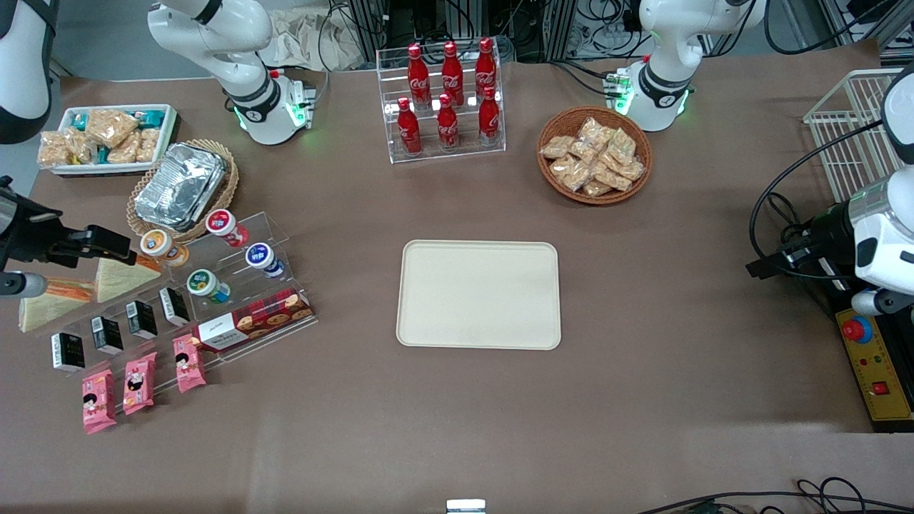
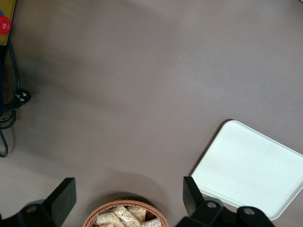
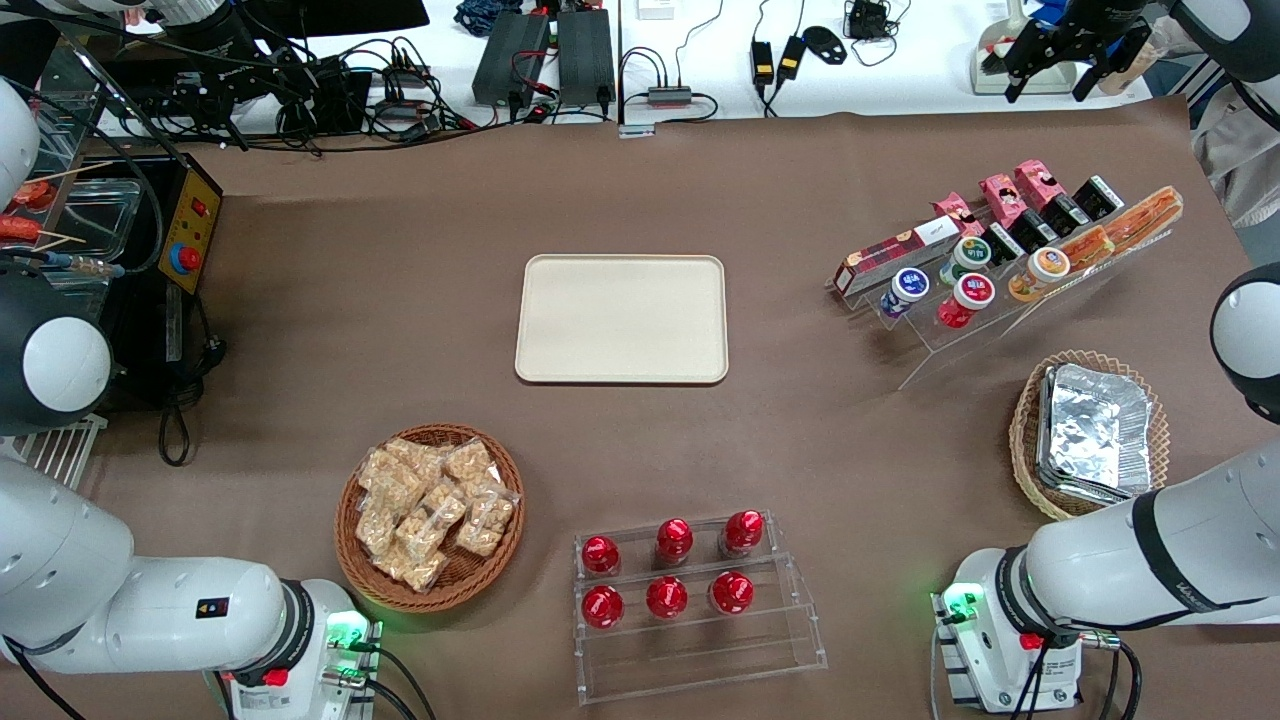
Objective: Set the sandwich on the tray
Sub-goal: 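Move the right gripper toward the wrapped triangular sandwiches in the rack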
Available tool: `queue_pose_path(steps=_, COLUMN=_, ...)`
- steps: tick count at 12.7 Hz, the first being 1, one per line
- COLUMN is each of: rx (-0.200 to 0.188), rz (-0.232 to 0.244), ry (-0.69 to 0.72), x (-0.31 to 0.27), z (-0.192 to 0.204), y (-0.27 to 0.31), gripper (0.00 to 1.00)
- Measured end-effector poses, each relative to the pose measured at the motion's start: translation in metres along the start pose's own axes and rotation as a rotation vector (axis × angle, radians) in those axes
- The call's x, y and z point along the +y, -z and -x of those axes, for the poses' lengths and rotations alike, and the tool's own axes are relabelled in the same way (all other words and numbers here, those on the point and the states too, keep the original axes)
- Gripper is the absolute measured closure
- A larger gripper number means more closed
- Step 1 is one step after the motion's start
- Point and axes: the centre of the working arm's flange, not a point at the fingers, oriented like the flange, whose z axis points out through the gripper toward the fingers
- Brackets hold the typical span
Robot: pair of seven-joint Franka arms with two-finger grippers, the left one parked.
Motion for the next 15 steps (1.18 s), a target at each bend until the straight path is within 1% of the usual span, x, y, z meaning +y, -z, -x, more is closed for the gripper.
queue_pose_path(steps=1, rx=0.001, rz=0.001, ry=-0.044, x=0.008, z=0.000, y=0.001, gripper=0.00)
queue_pose_path(steps=3, rx=0.002, rz=-0.007, ry=-0.208, x=0.018, z=0.001, y=0.001, gripper=0.00)
queue_pose_path(steps=4, rx=0.009, rz=-0.011, ry=-0.305, x=0.021, z=0.000, y=0.002, gripper=0.00)
queue_pose_path(steps=5, rx=0.026, rz=-0.013, ry=-0.370, x=0.023, z=-0.002, y=0.004, gripper=0.00)
queue_pose_path(steps=7, rx=0.046, rz=-0.015, ry=-0.444, x=0.034, z=-0.003, y=0.006, gripper=0.00)
queue_pose_path(steps=9, rx=0.050, rz=-0.013, ry=-0.500, x=0.059, z=-0.001, y=0.007, gripper=0.00)
queue_pose_path(steps=12, rx=0.053, rz=-0.028, ry=-0.601, x=0.097, z=0.004, y=0.008, gripper=0.00)
queue_pose_path(steps=15, rx=0.055, rz=-0.034, ry=-0.783, x=0.094, z=0.003, y=0.008, gripper=0.00)
